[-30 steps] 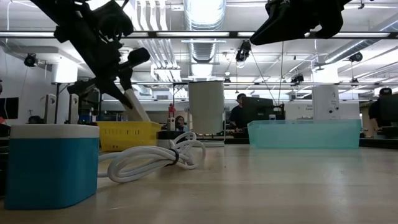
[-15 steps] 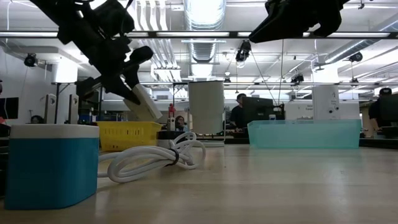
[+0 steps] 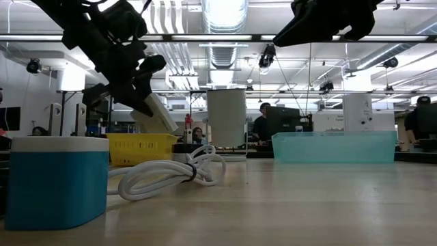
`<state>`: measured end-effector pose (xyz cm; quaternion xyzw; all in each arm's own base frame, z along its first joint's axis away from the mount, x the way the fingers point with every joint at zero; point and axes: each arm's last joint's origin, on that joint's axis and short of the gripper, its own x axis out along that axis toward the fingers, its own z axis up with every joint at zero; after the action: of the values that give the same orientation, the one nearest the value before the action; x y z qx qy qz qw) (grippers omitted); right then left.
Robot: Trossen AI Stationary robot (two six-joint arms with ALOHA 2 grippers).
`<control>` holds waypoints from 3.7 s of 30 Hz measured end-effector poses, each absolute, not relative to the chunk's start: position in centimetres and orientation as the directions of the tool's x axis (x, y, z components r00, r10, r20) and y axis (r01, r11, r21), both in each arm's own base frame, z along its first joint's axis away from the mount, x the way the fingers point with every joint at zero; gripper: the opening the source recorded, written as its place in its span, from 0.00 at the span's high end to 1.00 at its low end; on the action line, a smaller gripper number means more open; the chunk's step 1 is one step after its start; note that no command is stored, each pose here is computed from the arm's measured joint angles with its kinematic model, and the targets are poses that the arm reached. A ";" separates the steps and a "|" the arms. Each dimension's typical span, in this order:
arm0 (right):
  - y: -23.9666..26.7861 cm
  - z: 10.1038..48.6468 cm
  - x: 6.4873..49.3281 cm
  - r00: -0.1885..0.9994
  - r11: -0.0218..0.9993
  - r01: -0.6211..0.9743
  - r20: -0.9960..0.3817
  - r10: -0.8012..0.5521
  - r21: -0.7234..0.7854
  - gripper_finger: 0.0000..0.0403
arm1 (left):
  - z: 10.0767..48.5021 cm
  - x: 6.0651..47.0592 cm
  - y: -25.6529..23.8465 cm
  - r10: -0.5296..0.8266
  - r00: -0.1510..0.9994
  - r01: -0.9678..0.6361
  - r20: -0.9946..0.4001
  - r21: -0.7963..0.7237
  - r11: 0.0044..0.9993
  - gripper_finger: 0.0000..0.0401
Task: Pick and place items into bin
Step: Put the white card reader box into the yellow bin, then put the black charger adapter into the black bin
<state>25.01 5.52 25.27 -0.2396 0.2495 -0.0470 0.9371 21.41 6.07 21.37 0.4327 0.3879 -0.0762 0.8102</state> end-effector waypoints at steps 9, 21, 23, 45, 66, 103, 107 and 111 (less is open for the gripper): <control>5.5 25.3 25.0 0.871 0.867 -0.046 -0.445 -0.208 -0.496 0.83 | 21.3 21.4 6.1 0.233 0.678 0.380 -0.697 0.604 0.700 0.76; 5.5 25.3 25.0 0.871 0.865 -0.048 -0.445 -0.208 -0.499 0.83 | 22.0 21.3 6.1 0.238 0.693 0.358 -0.681 0.611 0.706 0.53; 5.5 25.3 25.0 0.871 0.864 -0.049 -0.445 -0.209 -0.501 0.83 | 22.3 21.3 6.1 0.228 0.706 0.355 -0.671 0.613 0.706 0.52; 5.5 25.3 25.0 0.871 0.853 -0.061 -0.445 -0.208 -0.519 0.83 | 21.9 19.6 4.9 -0.037 0.630 0.447 -0.776 0.323 0.834 0.52; 5.5 24.9 24.8 0.852 0.871 -0.055 -0.478 -0.214 -0.488 0.83 | 25.7 21.4 5.1 0.038 0.924 0.020 -0.381 0.148 0.989 0.52; 5.3 24.1 24.3 0.803 0.897 -0.049 -0.551 -0.226 -0.440 0.83 | 15.7 29.6 -6.7 -0.228 0.798 0.315 -0.558 0.064 0.947 0.52; 5.3 24.1 24.3 0.803 0.894 -0.053 -0.551 -0.226 -0.445 0.83 | 15.1 29.8 -6.7 -0.226 0.793 0.315 -0.566 0.063 0.947 0.52; 5.3 24.1 24.3 0.804 0.894 -0.054 -0.550 -0.226 -0.446 0.83 | 14.2 29.9 -6.7 -0.221 0.774 0.318 -0.593 0.062 0.946 0.52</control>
<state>24.30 5.32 24.11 -0.2259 0.3098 -0.0468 0.9224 29.92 -6.72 14.18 0.0796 0.3037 -0.1437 0.9385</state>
